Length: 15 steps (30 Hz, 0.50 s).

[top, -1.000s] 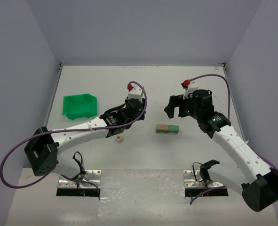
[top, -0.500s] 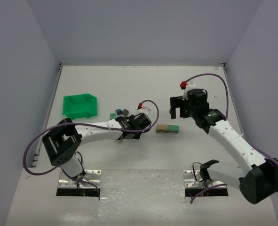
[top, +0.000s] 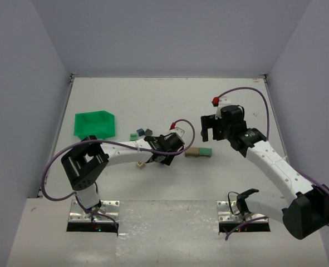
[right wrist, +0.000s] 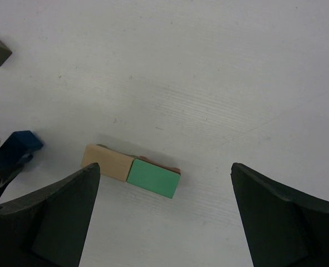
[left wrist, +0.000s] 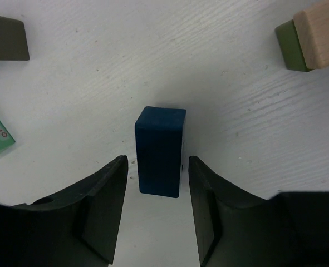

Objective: Build the wood block tower

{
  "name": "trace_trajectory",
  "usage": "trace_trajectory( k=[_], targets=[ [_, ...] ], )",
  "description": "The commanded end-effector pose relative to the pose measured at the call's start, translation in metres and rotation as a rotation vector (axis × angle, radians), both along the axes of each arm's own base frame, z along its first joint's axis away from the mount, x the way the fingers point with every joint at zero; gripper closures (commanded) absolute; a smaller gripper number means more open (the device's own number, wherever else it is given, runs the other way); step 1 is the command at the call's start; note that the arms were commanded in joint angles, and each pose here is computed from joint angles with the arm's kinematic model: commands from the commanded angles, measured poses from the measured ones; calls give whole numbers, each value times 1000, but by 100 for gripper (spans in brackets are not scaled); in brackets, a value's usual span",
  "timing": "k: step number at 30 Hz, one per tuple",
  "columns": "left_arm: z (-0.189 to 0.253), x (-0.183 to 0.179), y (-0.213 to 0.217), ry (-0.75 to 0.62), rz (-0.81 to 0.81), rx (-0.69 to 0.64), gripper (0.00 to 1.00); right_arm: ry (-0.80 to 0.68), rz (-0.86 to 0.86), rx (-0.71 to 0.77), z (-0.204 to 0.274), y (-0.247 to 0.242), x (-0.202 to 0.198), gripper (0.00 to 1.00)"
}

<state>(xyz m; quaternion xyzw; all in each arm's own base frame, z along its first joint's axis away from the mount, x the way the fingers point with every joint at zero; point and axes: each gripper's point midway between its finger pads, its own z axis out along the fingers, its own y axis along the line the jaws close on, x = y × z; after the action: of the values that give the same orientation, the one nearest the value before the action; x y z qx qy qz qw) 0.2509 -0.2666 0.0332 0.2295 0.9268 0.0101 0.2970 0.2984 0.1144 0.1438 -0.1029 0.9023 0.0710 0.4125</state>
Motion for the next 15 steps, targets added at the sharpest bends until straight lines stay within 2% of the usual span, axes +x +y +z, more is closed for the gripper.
trace_trajectory(
  k=[1,6,9,13,15],
  targets=[
    [22,10,-17,-56,-14,-58,48,-66,-7,8,22,0,11,1],
    [45,16,-21,-108,-13,-107,29,-88,25,12,29,3,11,1],
    [64,19,-20,-152,-6,-142,3,-128,110,14,42,13,15,1],
    [100,23,-11,-248,28,-217,0,-265,361,1,73,42,22,1],
    [119,24,3,-305,77,-255,0,-380,554,-48,97,59,23,1]
  ],
)
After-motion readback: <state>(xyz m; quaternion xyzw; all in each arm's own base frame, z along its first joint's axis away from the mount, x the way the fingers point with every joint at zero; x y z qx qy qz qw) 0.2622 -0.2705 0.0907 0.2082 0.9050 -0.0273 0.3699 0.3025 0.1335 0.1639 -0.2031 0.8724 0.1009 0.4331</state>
